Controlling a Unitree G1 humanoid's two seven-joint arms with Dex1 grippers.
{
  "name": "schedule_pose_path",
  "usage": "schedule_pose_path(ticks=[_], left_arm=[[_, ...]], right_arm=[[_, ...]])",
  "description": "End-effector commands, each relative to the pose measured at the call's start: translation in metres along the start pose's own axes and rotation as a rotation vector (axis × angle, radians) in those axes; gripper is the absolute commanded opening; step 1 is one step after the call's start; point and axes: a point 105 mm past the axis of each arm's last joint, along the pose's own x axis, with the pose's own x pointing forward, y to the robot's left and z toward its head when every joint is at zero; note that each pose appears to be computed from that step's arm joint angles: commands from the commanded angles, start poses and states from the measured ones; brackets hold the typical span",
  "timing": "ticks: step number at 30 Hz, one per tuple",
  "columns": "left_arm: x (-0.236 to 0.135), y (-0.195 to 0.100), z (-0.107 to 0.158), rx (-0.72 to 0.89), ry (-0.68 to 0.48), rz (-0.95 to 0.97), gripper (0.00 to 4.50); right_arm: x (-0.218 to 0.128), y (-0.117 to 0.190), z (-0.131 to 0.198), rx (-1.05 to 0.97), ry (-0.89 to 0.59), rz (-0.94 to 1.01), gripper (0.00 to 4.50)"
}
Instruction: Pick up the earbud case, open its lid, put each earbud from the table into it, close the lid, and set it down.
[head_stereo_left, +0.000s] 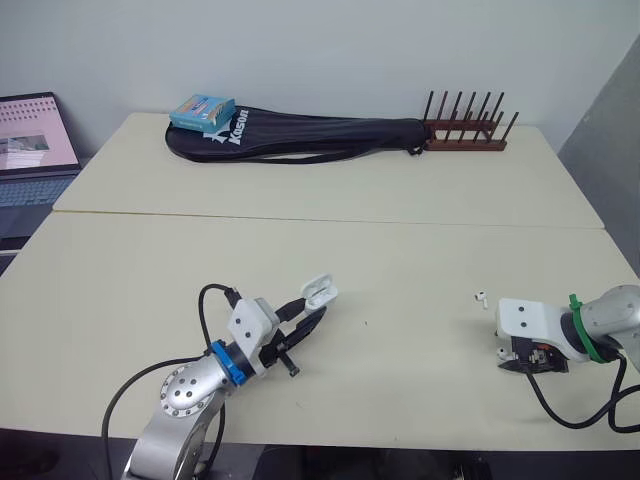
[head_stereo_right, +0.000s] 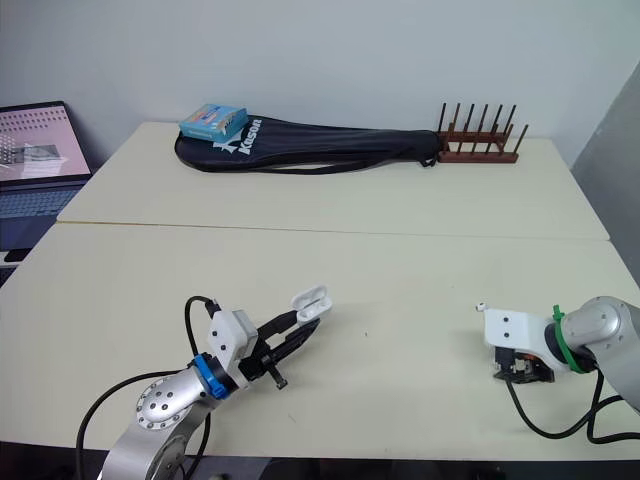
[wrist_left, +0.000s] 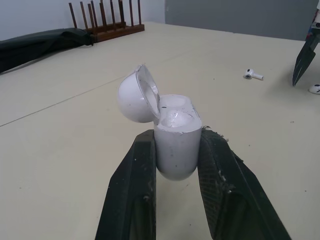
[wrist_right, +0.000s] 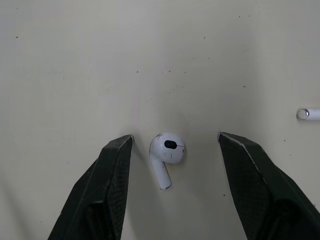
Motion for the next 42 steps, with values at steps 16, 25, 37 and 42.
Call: schedule_pose_path(ticks=[16,25,37,42], left_arm=[[0.01,-0.004,0.009,0.025,-0.05,-0.022,0.78],[0.018,0.004,0.012,0.044,-0.084,-0.01,0.78],[0.033,0.016,0.022,0.078,-0.146,0.011,0.78],[0.038,0.016,0.026,0.075,-0.169,0.019,0.78]], right_arm=[[0.0,0.0,-0.003,0.015,0.001,0.032,0.37],[-0.022,-0.021,0.047,0.04,-0.229,-0.04,0.37],[-0.055,-0.052,0.155,0.23,-0.914,-0.218,0.37],[-0.062,-0.042,0.2,0.263,-1.215,-0.197,0.37]])
